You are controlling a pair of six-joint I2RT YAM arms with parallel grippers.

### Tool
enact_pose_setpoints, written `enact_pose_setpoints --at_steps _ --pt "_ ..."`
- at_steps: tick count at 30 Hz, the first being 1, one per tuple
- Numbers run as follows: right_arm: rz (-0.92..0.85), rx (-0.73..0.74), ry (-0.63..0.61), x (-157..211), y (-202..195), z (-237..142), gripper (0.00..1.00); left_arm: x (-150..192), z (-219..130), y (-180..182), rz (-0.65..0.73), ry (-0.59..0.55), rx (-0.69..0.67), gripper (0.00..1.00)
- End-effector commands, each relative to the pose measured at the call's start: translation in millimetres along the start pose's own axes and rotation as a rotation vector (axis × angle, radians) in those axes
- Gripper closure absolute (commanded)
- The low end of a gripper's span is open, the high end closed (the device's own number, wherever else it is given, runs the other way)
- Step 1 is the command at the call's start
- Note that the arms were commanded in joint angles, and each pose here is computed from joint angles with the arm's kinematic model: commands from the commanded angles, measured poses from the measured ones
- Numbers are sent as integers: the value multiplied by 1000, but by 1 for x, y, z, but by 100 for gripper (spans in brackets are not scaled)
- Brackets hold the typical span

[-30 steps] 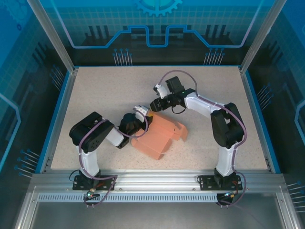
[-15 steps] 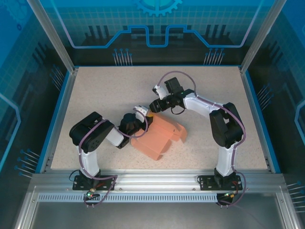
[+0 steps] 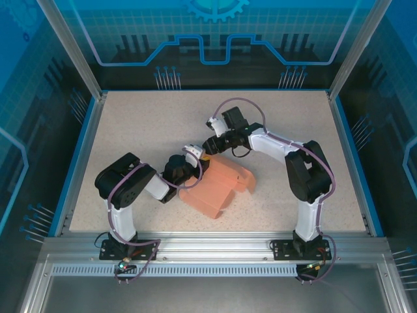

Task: Fold the paper box

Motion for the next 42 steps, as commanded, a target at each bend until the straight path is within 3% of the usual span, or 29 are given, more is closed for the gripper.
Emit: enact_pose_setpoints --at_steps 1,6,12,17,23,34,42 --pt "16 28 121 38 -1 18 52 6 -1 -4 14 14 21 78" --pt "-8 49 96 39 2 15 52 5 -2 -4 16 13 17 77" --pt "-20 50 42 20 1 0 51 2 -3 -2 21 4 -1 87" --pt "-17 39 -61 -12 1 -30 49 -4 -7 0 21 -14 -32 96" --pt "-14 59 -158 -31 5 -75 47 -11 -12 7 -3 -42 -85 99" --pt "-27 234 -122 15 23 -136 46 -21 -20 21 -81 -72 -208 100" --pt "-98 400 0 56 44 -143 44 -31 -26 30 -148 -33 -310 100"
Point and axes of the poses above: each hand's point on the last joint's axis, 136 mm out from that joint toward the fingers, its own z axis out along the fingers, its own y axis along the line the jaws close on, x = y × z, the point moved 3 cm from there along -z, back along the fingers, and after that the axes turned 11 degrees about -z, right-handed, at the moved point
